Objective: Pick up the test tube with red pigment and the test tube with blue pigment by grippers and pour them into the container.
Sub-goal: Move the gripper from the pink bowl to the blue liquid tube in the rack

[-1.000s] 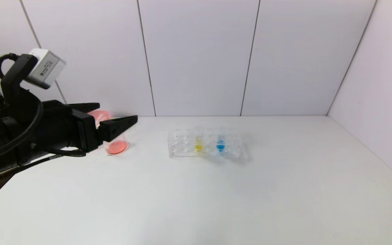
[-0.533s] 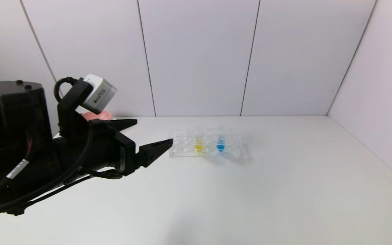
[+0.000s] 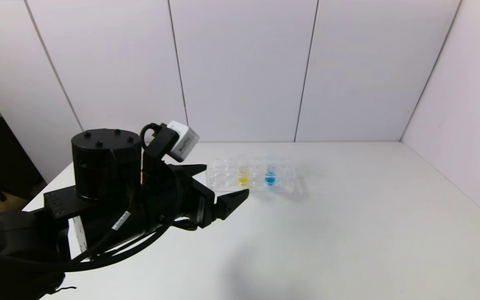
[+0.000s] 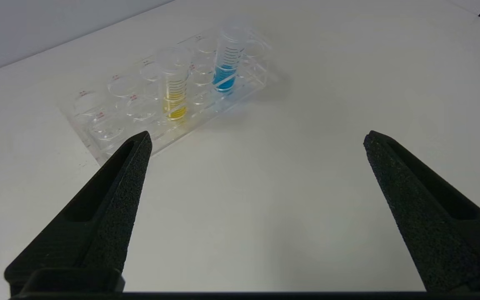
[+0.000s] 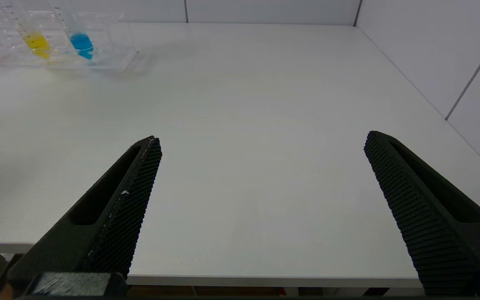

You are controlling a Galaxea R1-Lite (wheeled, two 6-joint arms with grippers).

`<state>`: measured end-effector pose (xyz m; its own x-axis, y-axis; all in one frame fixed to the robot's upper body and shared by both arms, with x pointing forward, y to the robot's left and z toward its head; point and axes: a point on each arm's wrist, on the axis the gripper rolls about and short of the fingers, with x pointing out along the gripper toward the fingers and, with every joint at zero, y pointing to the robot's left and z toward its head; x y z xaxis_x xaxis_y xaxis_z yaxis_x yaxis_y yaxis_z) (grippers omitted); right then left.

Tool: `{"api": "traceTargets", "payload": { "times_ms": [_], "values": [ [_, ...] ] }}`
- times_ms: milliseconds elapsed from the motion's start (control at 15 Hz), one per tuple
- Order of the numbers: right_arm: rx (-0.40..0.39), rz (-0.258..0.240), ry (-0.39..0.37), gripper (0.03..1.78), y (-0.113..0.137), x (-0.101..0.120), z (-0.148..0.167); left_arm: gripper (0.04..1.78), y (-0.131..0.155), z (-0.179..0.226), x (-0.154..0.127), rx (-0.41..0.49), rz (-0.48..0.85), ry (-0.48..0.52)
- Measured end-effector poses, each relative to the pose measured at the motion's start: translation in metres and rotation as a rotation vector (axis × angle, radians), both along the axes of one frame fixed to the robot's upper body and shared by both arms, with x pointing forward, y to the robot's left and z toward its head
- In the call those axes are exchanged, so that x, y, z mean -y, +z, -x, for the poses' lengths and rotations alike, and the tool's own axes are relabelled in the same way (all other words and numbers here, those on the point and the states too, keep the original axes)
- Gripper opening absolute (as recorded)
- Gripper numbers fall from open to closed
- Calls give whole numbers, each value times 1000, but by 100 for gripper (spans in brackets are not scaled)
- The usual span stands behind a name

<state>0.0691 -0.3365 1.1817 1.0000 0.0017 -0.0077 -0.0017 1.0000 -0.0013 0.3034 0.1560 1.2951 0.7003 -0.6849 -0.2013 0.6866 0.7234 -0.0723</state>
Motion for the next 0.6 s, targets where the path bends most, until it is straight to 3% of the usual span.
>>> {"api": "traceTargets", "payload": {
  "times_ms": [600],
  "values": [
    [0, 0, 0, 177, 0, 0, 0, 178, -30, -36, 50, -25, -4, -48]
  ]
}}
